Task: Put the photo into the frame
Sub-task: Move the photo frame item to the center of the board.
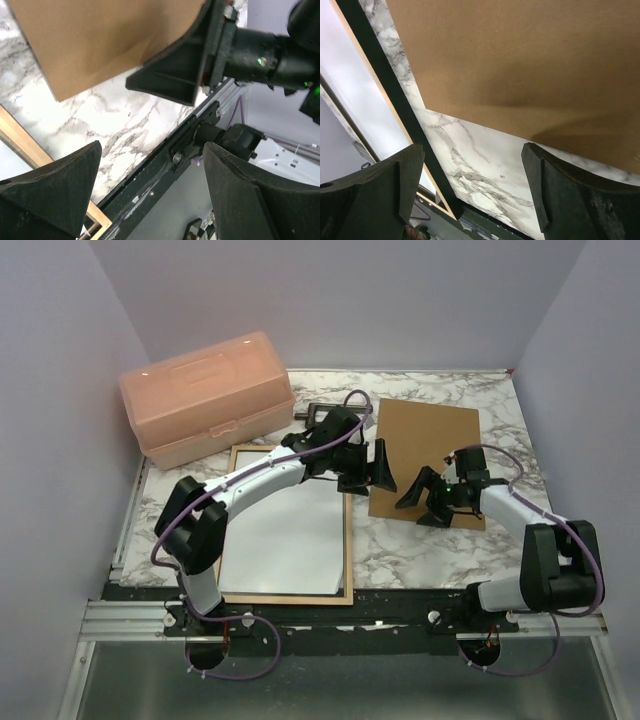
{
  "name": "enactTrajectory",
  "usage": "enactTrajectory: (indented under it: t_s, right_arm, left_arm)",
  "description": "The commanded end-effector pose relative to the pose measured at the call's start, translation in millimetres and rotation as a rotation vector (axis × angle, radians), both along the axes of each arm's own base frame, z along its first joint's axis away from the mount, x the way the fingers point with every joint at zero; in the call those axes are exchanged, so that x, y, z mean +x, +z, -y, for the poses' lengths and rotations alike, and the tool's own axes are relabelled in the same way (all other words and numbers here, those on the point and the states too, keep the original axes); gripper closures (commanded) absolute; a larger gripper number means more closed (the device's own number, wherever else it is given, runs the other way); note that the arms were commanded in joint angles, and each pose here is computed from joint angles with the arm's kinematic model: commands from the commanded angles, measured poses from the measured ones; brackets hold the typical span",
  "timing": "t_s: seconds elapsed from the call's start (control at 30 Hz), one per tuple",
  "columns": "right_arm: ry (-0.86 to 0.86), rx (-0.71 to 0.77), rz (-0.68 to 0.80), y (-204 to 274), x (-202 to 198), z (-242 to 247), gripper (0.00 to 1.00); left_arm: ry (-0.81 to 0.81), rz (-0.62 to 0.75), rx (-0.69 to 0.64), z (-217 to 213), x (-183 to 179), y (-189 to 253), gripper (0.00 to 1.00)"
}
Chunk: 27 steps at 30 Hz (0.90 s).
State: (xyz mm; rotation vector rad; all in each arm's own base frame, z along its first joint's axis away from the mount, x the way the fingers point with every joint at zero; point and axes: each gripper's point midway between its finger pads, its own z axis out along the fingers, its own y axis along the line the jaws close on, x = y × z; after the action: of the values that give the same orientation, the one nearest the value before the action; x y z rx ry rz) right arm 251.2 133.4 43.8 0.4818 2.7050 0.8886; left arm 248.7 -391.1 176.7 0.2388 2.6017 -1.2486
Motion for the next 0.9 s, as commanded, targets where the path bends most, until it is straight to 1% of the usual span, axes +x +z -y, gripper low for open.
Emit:
enactTrajectory:
  t_s: [0.0, 0.1, 0.2, 0.33, 0.43, 0.5, 0.6, 0.7, 0.8, 0.87]
  right_arm:
    - [-0.035, -0.05, 0.048, 16.0, 0.9, 19.1, 0.12]
    - [-0.106, -0.12, 0.106, 31.8, 15.0, 35.1, 0.12]
    - [-0.205, -0.221, 0.136, 39.9, 30.4, 61.2, 0.1]
    - [-0.359, -0.344, 0.14, 42.2, 48.6, 107.2, 0.06]
    - [-0.452, -0.397, 0.128, 40.0, 57.7, 139.0, 0.03]
    - [-0.52, -0.421, 0.101, 34.4, 59.4, 162.5, 0.0]
    - [-0.592, -0.411, 0.041, 19.3, 55.4, 189.1, 0.0]
    - [-0.662, -0.444, -0.013, 6.1, 47.4, 215.6, 0.0]
    - [-0.72, -0.501, -0.019, -0.2, 41.9, 233.7, 0.0]
    - [-0.73, -0.511, -0.01, -3.6, 41.2, 236.8, 0.0]
  left_arm:
    - [0.041, 0.03, 0.072, 9.5, 26.6, 1.4, 0.15]
    - [0.09, 0.058, 0.15, 8.3, 45.7, -9.1, 0.15]
    - [0.131, 0.077, 0.188, 11.0, 61.4, -16.8, 0.15]
    - [0.177, 0.058, 0.221, 15.0, 75.0, -35.1, 0.15]
    - [0.223, 0.038, 0.259, 14.4, 82.9, -49.4, 0.15]
    - [0.243, 0.029, 0.274, 15.1, 87.0, -56.9, 0.15]
    - [0.271, -0.003, 0.306, 15.8, 92.9, -73.2, 0.15]
    - [0.269, -0.04, 0.31, 21.9, 94.8, -88.2, 0.15]
    - [0.262, -0.07, 0.312, 27.0, 95.0, -101.1, 0.15]
    - [0.268, -0.086, 0.331, 26.4, 95.2, -111.0, 0.15]
